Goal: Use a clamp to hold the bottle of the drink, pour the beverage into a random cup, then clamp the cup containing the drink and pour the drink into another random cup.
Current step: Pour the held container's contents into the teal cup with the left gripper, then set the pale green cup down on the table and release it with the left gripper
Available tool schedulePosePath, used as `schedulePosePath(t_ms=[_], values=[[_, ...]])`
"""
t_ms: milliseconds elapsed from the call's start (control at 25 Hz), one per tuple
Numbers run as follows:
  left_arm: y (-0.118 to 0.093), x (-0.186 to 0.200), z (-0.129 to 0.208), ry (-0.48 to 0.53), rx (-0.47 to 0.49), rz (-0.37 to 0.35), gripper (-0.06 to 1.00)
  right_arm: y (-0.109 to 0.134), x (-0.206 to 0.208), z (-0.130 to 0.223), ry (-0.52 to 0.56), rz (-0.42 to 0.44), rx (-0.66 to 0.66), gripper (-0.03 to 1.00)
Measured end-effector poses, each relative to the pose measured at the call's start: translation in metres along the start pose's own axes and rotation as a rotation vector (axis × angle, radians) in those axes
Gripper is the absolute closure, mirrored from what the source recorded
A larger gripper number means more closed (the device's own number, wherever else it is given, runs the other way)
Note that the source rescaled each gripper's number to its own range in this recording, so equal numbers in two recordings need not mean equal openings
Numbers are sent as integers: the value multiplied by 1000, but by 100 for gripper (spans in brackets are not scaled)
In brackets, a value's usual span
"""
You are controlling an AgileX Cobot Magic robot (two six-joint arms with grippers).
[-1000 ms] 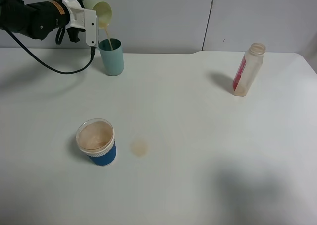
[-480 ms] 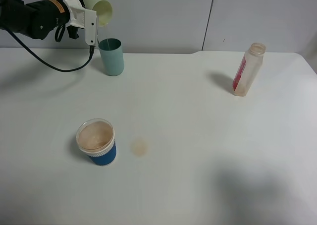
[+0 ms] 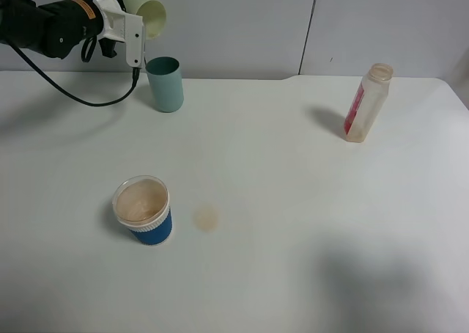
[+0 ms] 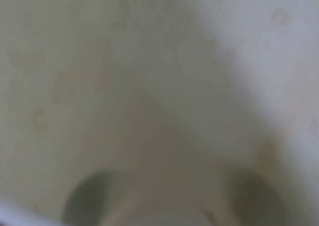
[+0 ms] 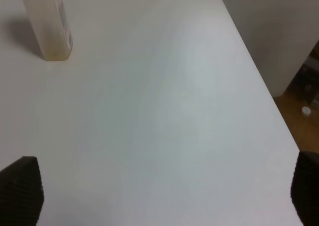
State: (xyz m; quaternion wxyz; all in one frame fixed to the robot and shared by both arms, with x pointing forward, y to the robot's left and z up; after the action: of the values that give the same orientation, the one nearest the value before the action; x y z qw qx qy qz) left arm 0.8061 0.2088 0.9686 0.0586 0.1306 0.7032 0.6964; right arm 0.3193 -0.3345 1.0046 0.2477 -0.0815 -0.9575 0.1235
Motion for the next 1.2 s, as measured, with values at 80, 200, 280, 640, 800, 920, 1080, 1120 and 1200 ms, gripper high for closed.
schedulePosePath(t_ms=[80,200,280,640,800,920,1080,1120,1200], values=[[0,0,2,8,17,-2,93,0,0,0,0,0,0,-3],[2,0,7,37,96,-10,93,0,0,0,0,0,0,-3],[2,0,10,50,138,-15,93,0,0,0,0,0,0,-3],[2,2,25,123,714,-62,93,0,0,0,0,0,0,-3],[-4,2,26,135,1048,-52,93,0,0,0,0,0,0,-3],[-14,3,27,165,1176,-19,93,0,0,0,0,0,0,-3],[-28,4,27,215,1251,38,93,0,0,0,0,0,0,-3],[-28,4,27,215,1251,38,93,0,0,0,0,0,0,-3],[-32,5,27,228,1265,51,93,0,0,0,0,0,0,-3]])
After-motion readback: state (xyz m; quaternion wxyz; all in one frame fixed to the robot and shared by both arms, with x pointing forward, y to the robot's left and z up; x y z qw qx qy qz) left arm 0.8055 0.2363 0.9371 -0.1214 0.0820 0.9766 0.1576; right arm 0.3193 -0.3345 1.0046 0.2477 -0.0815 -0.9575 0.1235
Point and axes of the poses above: a point on each arm's last joint axis where the gripper is mounted, x pointing back along that axis away from the gripper, y along the wrist's bending axis when the last joint is at zero, z = x × y, the point moved 10 cm from there along -x, pointing out along that axis toward the gripper, and after that the axes turned 11 degrees about x, right-handed, at the moved point
